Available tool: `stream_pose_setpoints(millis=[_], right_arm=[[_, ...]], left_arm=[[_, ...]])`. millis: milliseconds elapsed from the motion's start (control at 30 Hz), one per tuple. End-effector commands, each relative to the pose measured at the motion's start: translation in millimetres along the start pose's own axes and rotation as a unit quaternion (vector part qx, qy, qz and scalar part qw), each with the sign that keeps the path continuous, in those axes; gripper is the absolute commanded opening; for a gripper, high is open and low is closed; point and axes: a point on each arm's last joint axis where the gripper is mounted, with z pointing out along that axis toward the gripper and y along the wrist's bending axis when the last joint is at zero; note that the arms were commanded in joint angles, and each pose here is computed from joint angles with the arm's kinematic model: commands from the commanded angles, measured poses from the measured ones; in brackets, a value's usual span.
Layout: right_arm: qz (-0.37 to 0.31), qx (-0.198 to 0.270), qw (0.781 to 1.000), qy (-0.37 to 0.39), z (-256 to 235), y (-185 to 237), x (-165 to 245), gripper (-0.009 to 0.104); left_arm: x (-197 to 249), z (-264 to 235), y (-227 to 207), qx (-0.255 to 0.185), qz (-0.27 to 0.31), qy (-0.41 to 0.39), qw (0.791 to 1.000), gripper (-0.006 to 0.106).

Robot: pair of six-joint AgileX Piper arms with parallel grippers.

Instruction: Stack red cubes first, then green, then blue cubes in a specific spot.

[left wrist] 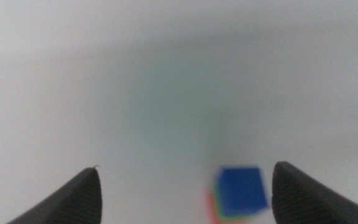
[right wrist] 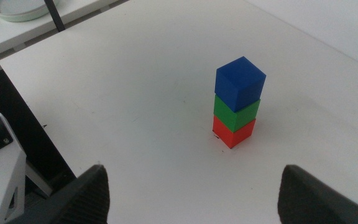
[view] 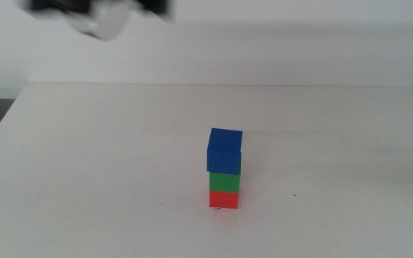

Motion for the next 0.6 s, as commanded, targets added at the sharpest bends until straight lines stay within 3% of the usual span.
stream_pose_setpoints(millis=[0, 67, 233, 400, 567], right_arm=[[-0.007, 0.003, 1.0, -0.004, 0.1, -0.6, 0.4, 0.084], [-0.007, 0.003, 1.0, -0.004, 0.1, -0.6, 0.4, 0.084], [-0.007, 0.003, 1.0, -0.004, 0.1, -0.6, 0.4, 0.084], [-0.007, 0.003, 1.0, -0.004, 0.1, -0.6, 0.4, 0.084], [-0.004, -0.001, 1.0, -0.004, -0.3, 0.1, 0.5, 0.084]], left_arm=[[-2.1, -24.8, 16.0, -0.024, 0.05, -0.039, 0.998, 0.094], [-1.6, -36.1, 24.4, -0.041, 0.111, -0.056, 0.991, 0.094], [16.5, -51.4, 48.3, -0.025, 0.131, -0.038, 0.99, 0.094], [55.5, -71.6, 85.4, -0.003, 0.102, -0.028, 0.994, 0.094], [94.5, -87.2, 110.5, -0.05, 0.06, -0.103, 0.992, 0.094]])
